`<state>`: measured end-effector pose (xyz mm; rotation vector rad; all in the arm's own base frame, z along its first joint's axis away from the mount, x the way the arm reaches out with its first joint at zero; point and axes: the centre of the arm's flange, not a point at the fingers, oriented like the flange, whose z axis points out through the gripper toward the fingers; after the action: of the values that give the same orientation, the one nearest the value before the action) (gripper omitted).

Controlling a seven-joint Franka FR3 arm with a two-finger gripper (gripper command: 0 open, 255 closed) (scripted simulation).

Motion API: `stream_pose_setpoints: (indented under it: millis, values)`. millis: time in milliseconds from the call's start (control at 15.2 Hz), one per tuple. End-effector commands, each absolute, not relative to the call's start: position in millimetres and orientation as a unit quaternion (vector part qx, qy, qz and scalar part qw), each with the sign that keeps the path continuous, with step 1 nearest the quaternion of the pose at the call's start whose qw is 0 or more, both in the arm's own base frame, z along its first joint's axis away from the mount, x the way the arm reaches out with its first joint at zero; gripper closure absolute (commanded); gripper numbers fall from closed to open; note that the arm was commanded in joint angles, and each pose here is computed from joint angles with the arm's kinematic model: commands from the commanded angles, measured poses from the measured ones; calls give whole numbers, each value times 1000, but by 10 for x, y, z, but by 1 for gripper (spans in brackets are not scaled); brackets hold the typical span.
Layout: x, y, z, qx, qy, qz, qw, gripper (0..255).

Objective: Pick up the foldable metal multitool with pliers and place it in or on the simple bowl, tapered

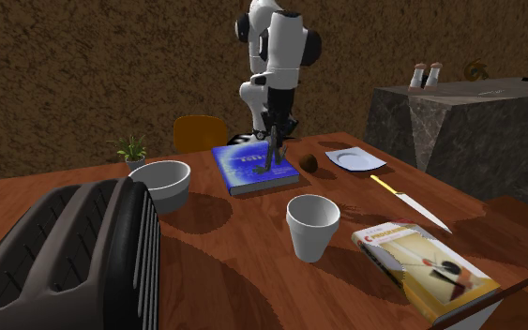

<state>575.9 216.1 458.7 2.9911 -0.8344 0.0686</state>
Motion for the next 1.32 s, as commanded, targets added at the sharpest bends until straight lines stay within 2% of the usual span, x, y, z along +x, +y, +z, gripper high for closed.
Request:
stream_pose_setpoints:
  millis: [0, 726, 1254]
  values:
    - [5743, 2162, 4706, 963, -269, 22, 18, 255]
    - [5743, 2162, 5281, 963, -269, 22, 18, 255]
    - [6057, 1156, 5353, 963, -269, 22, 18, 255]
